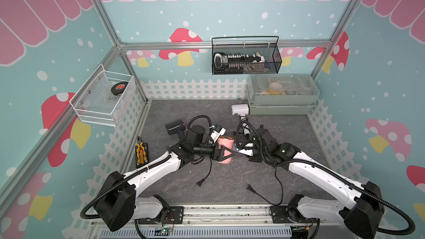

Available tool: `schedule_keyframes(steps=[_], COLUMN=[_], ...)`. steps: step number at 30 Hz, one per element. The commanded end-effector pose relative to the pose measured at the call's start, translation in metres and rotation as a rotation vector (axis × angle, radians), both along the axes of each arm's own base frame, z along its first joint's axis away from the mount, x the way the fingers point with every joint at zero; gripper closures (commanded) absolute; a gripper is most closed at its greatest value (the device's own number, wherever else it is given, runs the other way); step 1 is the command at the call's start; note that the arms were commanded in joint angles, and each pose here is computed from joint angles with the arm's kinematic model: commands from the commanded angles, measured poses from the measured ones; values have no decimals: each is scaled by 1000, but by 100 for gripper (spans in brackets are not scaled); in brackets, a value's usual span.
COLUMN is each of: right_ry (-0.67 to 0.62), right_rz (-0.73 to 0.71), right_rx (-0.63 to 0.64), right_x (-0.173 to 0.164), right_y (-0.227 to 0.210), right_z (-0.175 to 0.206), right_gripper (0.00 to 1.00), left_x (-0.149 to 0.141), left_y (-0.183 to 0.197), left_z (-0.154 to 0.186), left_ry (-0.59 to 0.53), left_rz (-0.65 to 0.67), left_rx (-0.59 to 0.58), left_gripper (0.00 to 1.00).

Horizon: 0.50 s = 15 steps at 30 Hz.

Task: Wrap the cord around the hair dryer
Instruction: Pick up the hair dryer from the center of the board.

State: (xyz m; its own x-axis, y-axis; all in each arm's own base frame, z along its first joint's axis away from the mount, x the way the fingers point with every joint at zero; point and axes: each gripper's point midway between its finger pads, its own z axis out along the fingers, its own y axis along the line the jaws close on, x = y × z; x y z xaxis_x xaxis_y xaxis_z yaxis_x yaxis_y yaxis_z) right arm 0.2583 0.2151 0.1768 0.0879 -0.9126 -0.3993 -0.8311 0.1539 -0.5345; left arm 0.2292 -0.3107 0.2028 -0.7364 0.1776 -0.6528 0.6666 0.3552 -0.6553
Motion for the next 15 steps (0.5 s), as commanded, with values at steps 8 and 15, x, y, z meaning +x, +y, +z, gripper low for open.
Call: schedule_keyframes(steps=[8, 15], right_ry=[-144, -78], right_rz=[-106, -477], right_rx=[325, 482], right_x=[35, 61], right_y=[0, -67], right_z=[126, 119], right_gripper=[18, 13], left_x=[24, 45], left_y=[25, 50], left_z=[53, 76], left_ry=[-212, -273], left_rz=[155, 272], left_rx=[26, -7], left_gripper=[100, 100])
